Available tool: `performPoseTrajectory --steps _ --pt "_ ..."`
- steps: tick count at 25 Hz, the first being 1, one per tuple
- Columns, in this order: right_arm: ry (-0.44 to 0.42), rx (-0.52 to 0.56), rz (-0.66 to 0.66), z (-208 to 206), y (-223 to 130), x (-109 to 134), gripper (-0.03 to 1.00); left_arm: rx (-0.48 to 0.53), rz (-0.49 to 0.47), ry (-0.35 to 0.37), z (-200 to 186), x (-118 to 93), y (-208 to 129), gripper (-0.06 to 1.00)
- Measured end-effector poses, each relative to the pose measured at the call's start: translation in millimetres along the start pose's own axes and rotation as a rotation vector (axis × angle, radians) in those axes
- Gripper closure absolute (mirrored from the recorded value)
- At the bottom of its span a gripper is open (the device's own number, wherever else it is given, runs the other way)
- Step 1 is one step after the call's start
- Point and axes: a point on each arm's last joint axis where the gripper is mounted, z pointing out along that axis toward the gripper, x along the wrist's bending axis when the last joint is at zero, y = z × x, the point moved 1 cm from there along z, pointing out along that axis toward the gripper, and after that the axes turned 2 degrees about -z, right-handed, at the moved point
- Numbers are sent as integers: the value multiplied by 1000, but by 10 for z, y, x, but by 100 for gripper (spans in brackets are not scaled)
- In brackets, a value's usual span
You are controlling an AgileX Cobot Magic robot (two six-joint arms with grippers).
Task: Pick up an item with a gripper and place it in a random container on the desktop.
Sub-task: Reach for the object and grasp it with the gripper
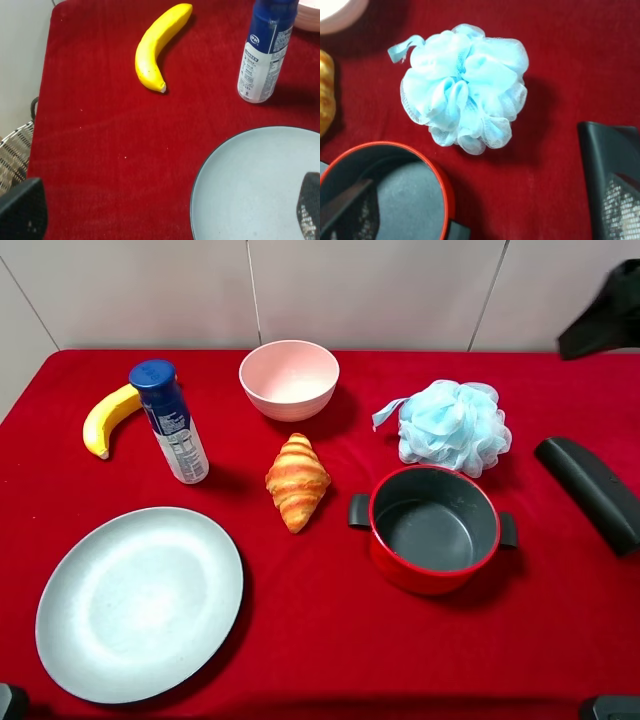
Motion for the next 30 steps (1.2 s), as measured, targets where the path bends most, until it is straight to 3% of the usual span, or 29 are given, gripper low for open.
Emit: performPoseTrajectory --steps 14,30 --pt "27 142 -43 853 467 -34 27 0 0 0 0 0 0 -4" --pt "-6 293 -68 1601 397 -204 27 0 0 0 0 0 0 -4"
